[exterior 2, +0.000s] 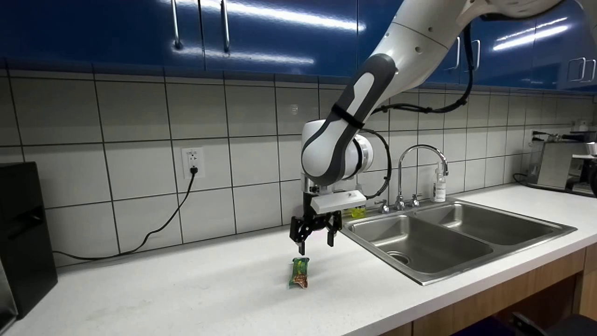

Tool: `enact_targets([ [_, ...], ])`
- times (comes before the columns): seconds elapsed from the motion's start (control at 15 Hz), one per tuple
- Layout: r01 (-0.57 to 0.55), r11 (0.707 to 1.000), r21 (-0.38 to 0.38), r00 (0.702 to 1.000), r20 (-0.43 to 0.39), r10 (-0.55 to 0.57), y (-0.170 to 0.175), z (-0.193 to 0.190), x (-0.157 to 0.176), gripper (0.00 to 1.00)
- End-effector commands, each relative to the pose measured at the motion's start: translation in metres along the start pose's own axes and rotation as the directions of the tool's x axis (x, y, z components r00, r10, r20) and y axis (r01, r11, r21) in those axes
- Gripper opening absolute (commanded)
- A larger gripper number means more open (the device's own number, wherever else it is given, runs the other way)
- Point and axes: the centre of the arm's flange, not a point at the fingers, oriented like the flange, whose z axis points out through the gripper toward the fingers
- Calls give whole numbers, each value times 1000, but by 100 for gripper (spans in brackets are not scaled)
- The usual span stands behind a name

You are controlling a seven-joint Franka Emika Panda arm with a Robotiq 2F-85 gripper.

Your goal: Put the green packet in the left sink

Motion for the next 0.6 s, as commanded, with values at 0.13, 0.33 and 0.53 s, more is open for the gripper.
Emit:
enact_targets([
  [0.13,6,1000,-9,1000,-17,-6,-13,32,37,100],
  [0.33,8,1000,-8,1000,-22,-8,-17,38,47,100],
  [0.53,-5,1000,-14,999,-34,5,-21,39,53,100],
])
